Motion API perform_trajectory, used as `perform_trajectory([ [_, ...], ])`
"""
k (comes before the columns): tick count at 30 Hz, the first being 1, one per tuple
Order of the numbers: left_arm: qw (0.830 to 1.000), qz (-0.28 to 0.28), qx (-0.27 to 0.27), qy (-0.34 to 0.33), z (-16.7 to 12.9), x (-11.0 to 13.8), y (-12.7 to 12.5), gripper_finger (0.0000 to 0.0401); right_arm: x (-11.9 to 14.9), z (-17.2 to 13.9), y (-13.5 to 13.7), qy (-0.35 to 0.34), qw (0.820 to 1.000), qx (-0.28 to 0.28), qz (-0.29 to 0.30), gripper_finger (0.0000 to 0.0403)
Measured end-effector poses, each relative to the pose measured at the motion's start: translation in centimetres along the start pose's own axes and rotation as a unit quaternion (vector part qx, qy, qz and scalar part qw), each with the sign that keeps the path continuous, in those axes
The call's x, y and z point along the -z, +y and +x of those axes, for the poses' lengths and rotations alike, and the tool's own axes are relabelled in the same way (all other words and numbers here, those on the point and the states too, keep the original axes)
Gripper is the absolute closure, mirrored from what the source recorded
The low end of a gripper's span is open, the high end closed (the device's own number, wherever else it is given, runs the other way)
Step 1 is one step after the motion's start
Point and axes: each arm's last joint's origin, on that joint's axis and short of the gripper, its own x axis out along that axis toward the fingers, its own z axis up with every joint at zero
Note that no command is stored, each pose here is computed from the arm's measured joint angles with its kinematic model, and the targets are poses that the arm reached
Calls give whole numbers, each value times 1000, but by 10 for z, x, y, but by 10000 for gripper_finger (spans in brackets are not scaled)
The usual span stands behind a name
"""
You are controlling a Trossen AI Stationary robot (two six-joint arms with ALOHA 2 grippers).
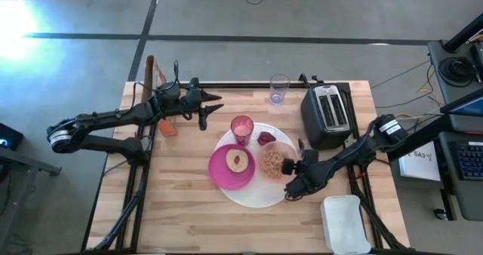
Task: Arrange a breakfast setting
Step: Put the blue spoon on the white table mat right beside to the light orange bowl, then return to Home Position
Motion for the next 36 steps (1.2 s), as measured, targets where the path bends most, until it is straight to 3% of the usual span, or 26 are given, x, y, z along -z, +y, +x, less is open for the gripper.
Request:
perform_trajectory([
  [11,1000,1,-1,-3,0,-1,0,290,2,0,2,15,1000,-5,-1,393],
  [26,1000,1,-1,-4,0,-1,0,290,-2,-6,3,18,1000,-23,-1,349],
  [36,1000,1,-1,-7,0,-2,0,290,-2,-7,2,27,999,-14,-14,344],
])
